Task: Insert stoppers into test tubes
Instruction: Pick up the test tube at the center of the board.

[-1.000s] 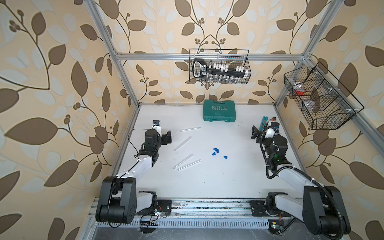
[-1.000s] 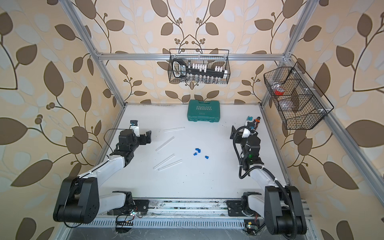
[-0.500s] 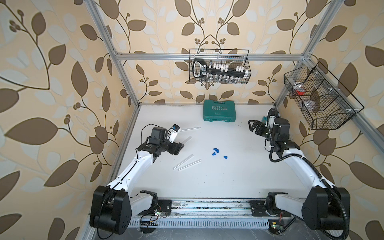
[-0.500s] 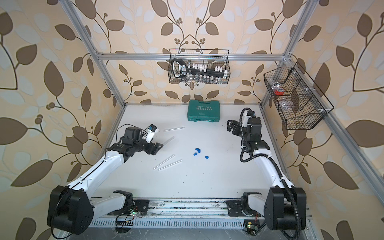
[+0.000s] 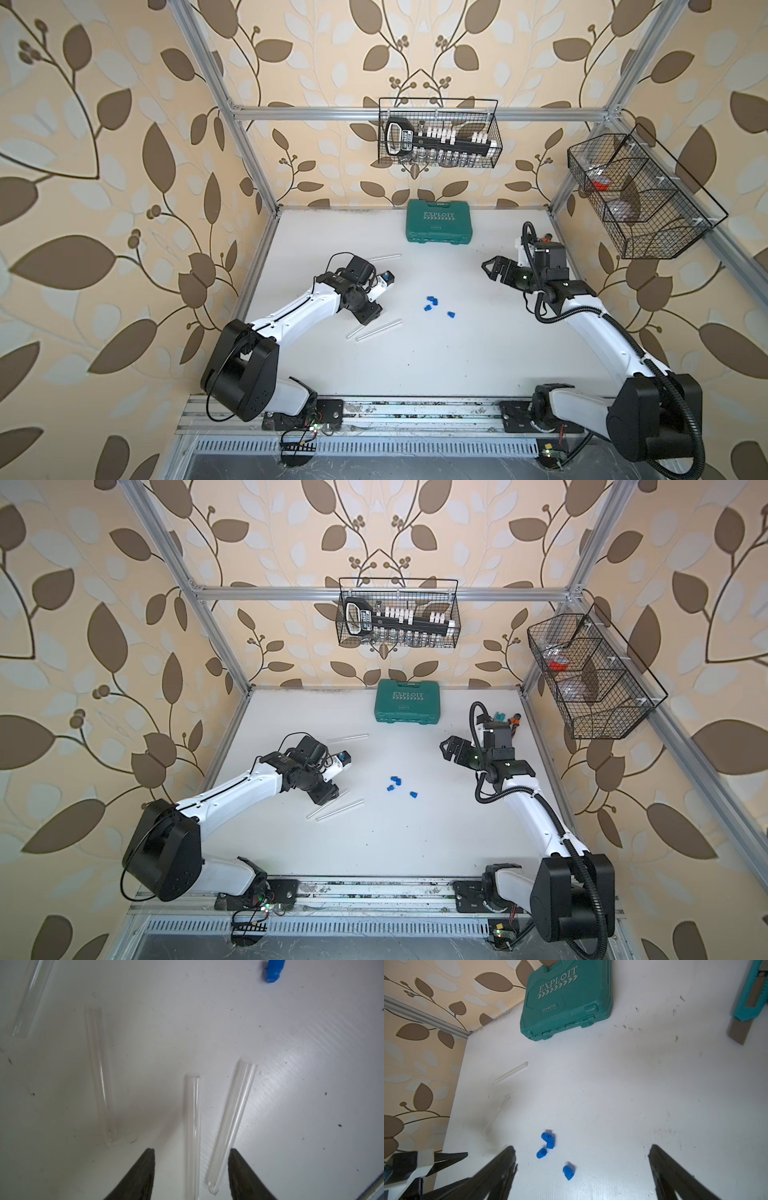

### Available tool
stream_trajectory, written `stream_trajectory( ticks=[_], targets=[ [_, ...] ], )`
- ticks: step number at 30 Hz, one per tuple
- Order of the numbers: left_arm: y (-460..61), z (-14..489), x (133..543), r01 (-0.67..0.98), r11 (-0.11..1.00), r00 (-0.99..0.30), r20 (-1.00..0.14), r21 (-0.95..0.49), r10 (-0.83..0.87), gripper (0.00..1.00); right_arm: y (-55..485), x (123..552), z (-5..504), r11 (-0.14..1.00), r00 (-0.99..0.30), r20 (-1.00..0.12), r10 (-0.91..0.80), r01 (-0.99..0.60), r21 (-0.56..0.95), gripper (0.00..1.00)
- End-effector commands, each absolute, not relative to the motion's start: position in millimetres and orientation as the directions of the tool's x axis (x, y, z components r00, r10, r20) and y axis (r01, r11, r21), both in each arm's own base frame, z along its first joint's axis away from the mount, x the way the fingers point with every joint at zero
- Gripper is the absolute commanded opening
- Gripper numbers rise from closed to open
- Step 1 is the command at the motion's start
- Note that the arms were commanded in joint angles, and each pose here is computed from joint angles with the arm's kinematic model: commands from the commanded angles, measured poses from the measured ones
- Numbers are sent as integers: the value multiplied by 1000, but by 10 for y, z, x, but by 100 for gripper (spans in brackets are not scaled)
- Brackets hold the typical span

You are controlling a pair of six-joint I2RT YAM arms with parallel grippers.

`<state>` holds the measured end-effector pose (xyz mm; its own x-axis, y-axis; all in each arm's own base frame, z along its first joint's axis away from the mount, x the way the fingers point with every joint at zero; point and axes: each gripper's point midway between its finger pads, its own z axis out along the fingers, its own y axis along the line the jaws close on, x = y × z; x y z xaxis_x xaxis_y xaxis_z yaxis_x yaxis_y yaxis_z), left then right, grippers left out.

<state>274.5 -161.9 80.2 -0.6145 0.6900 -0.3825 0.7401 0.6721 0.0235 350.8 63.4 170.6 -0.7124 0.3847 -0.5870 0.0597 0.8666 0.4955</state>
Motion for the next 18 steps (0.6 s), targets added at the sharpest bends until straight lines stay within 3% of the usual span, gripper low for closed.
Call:
stream_trajectory(
  ticks=[1, 18],
  targets=[
    [-1580, 748, 2840, 720, 690, -637, -323, 75, 700, 54, 610, 3529, 1785, 872, -708, -590, 389, 77, 483, 97],
    [-1694, 418, 2833, 701, 712, -684, -255, 28, 683, 42, 567, 3517, 1760, 878, -703, -592, 393, 97, 468, 97]
  ],
)
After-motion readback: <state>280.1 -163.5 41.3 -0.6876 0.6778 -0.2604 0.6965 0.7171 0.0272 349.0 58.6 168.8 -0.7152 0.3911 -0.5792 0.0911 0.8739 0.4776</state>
